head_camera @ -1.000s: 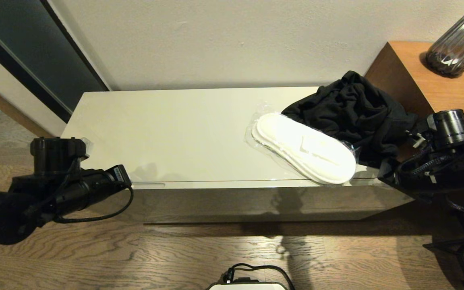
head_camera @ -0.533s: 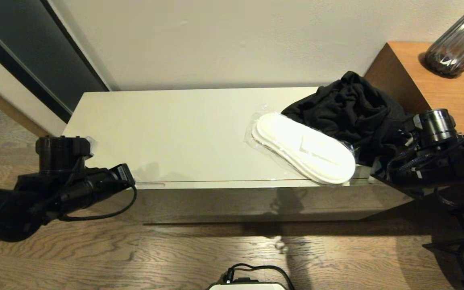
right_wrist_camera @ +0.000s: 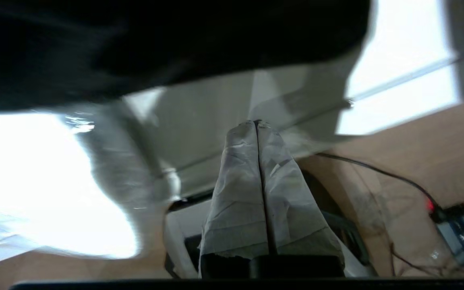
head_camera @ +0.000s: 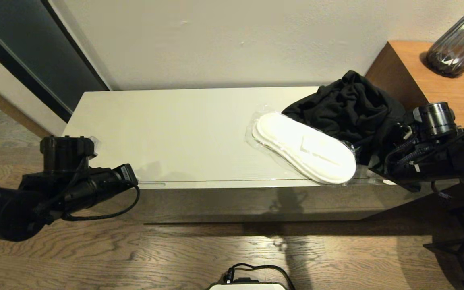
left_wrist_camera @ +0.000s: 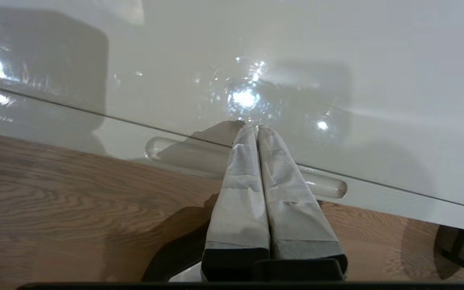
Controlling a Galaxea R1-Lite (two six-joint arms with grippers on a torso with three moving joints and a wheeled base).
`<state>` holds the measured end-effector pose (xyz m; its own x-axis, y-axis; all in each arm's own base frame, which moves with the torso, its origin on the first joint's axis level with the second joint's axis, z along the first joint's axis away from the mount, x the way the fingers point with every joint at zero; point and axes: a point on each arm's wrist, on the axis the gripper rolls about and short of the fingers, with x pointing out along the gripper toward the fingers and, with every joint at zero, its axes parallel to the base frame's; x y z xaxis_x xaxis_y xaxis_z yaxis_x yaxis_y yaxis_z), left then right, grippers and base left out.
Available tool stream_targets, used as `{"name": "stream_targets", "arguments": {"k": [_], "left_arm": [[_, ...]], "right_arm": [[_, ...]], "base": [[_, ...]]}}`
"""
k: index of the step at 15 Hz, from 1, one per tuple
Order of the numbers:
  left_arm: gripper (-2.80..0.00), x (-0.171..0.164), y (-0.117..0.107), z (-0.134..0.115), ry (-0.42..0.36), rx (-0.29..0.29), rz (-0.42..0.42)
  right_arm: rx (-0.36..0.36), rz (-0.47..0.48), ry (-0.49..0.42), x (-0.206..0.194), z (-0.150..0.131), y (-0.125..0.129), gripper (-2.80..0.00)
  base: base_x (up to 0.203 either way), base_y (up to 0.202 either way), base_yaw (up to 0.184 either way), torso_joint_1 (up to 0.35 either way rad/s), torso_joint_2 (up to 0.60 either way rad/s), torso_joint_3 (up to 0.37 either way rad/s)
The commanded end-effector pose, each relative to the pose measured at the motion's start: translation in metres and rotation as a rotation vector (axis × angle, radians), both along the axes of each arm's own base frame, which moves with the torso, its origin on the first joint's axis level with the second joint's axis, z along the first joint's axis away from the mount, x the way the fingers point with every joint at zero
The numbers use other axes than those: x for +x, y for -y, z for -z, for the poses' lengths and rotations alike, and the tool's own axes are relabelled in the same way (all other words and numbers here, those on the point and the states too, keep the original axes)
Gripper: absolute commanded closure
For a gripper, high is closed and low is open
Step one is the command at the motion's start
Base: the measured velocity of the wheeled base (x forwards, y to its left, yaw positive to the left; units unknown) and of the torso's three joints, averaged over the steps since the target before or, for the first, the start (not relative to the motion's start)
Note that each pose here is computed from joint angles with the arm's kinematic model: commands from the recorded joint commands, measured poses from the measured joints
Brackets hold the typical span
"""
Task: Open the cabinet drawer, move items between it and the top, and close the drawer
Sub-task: Open the drawer
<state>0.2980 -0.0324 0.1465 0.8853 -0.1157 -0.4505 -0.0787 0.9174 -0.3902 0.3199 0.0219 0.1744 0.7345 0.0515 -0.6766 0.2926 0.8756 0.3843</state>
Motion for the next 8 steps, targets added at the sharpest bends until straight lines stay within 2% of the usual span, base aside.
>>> {"name": "stream_targets", "arguments": {"k": [1, 8], "left_arm": [[0.00, 0.000, 0.000, 0.002, -0.006, -0.002, -0.001], [0.00, -0.001, 0.000, 0.016, -0.056, -0.001, -0.006]], "right_arm": [[0.012, 0.007, -0.014, 0.000, 0.003, -0.001, 0.00], [0.022, 0.019, -0.060, 0.002, 0.016, -0.001, 0.00]], "base": [[0.000, 0.000, 0.000, 0.000, 0.00, 0.000], [0.000, 0.000, 0.000, 0.000, 0.00, 0.000]]}}
